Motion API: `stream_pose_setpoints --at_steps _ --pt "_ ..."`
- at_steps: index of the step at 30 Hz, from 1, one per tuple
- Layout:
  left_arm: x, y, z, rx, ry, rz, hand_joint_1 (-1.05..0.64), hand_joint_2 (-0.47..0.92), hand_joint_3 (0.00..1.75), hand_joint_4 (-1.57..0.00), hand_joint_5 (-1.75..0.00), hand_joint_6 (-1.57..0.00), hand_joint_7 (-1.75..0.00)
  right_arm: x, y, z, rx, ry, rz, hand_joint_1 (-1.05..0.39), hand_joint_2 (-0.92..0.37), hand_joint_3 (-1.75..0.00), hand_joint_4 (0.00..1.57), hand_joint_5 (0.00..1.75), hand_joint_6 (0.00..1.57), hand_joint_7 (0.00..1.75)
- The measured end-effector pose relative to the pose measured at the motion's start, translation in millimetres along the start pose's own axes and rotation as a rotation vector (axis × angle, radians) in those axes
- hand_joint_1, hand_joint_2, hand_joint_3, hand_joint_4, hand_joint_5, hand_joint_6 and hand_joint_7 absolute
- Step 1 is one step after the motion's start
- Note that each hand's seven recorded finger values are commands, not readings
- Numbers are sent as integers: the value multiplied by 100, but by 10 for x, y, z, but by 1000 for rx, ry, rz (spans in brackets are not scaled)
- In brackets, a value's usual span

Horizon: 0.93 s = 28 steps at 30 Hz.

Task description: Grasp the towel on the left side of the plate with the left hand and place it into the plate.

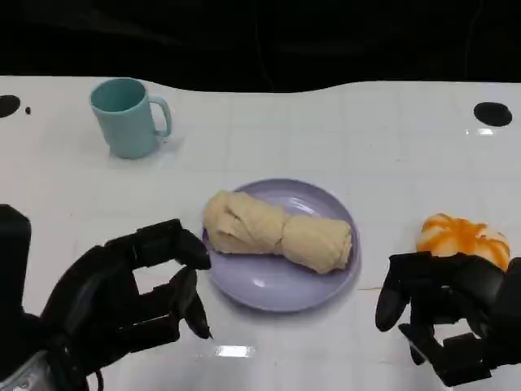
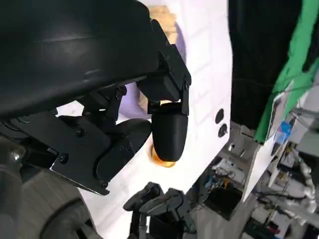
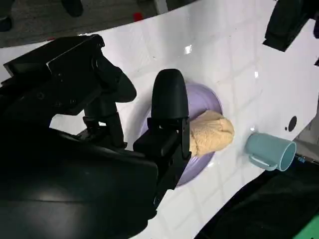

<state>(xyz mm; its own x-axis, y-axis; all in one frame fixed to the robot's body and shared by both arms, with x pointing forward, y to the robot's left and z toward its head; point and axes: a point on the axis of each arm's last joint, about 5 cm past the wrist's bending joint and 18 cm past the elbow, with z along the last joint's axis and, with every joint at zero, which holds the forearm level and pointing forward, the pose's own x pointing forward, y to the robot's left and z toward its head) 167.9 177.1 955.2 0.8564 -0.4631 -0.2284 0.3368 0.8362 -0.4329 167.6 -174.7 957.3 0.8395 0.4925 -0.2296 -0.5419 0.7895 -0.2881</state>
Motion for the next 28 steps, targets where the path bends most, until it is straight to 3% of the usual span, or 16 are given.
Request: stream_pose_setpoints --at_steps 8,28 --pt "4 65 -27 -60 25 16 -14 57 128 -81 -175 -67 -174 -21 12 -38 -5 -9 2 5 -57 -110 72 167 71 141" --pt "69 71 -33 -63 57 15 -14 55 132 -81 -175 -67 -174 -35 -19 -50 -7 1 -13 6 -57 -110 71 168 70 143"
